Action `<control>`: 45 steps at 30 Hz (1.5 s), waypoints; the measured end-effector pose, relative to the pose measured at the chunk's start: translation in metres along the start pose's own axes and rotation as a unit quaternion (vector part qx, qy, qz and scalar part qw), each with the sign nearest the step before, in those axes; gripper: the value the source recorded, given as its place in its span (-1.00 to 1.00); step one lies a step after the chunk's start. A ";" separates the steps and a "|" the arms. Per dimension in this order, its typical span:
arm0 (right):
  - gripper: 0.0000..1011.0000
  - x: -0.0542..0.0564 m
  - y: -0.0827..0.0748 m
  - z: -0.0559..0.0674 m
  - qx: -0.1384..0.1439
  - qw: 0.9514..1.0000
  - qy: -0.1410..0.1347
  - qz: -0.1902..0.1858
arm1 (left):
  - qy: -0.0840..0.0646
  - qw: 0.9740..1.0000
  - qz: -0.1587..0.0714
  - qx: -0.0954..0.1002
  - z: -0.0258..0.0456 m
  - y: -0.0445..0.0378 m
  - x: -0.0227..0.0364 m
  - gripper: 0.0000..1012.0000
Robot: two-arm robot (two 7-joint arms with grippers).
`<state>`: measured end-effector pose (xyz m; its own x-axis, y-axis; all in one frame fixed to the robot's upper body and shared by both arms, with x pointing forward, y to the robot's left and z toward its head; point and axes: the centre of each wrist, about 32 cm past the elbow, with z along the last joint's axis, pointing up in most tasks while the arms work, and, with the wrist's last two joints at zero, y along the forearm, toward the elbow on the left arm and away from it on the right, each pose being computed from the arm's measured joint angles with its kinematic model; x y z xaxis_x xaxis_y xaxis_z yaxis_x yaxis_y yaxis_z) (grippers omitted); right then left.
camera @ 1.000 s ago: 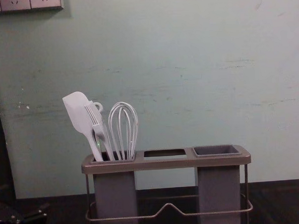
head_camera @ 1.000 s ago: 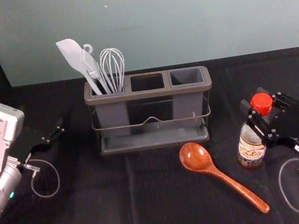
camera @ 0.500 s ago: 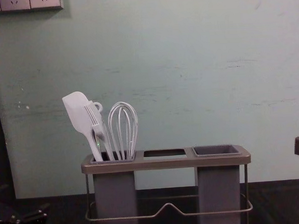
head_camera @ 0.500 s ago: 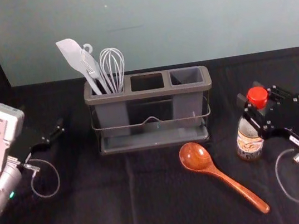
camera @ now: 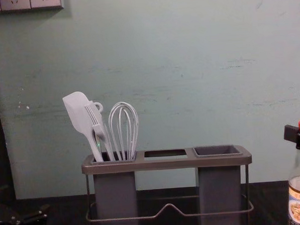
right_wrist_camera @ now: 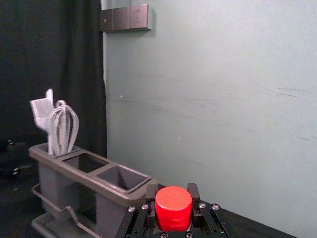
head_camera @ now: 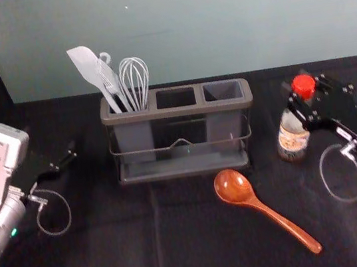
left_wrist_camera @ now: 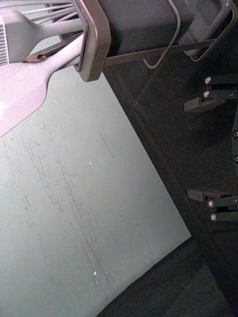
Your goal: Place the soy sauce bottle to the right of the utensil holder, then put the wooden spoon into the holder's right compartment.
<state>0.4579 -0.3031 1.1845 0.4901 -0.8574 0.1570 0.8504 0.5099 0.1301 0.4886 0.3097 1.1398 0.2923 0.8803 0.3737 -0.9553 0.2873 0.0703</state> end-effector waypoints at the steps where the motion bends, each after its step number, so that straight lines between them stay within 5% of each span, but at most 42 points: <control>1: -0.23 0.003 0.004 -0.003 0.003 1.000 0.003 -0.001 | 0.000 1.000 0.000 0.000 0.0000 0.0000 0.0000 0.98; 9: -0.23 0.011 0.021 -0.019 0.026 0.999 0.026 -0.003 | 0.000 1.000 0.000 0.000 0.0000 0.0000 0.0000 0.98; 23: -0.23 0.005 0.036 -0.051 0.052 0.997 0.056 -0.004 | 0.000 1.000 0.000 0.000 0.0000 0.0000 0.0000 0.98; 45: -0.23 0.003 0.040 -0.070 0.071 0.995 0.063 -0.011 | 0.000 1.000 0.000 0.000 0.0000 0.0000 0.0000 0.98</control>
<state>0.5064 -0.2902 1.1214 0.4997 -0.8656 0.0304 0.8296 0.4884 0.2706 0.4886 0.3097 1.1398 0.2923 0.8803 0.3737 -0.9552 0.2874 0.0703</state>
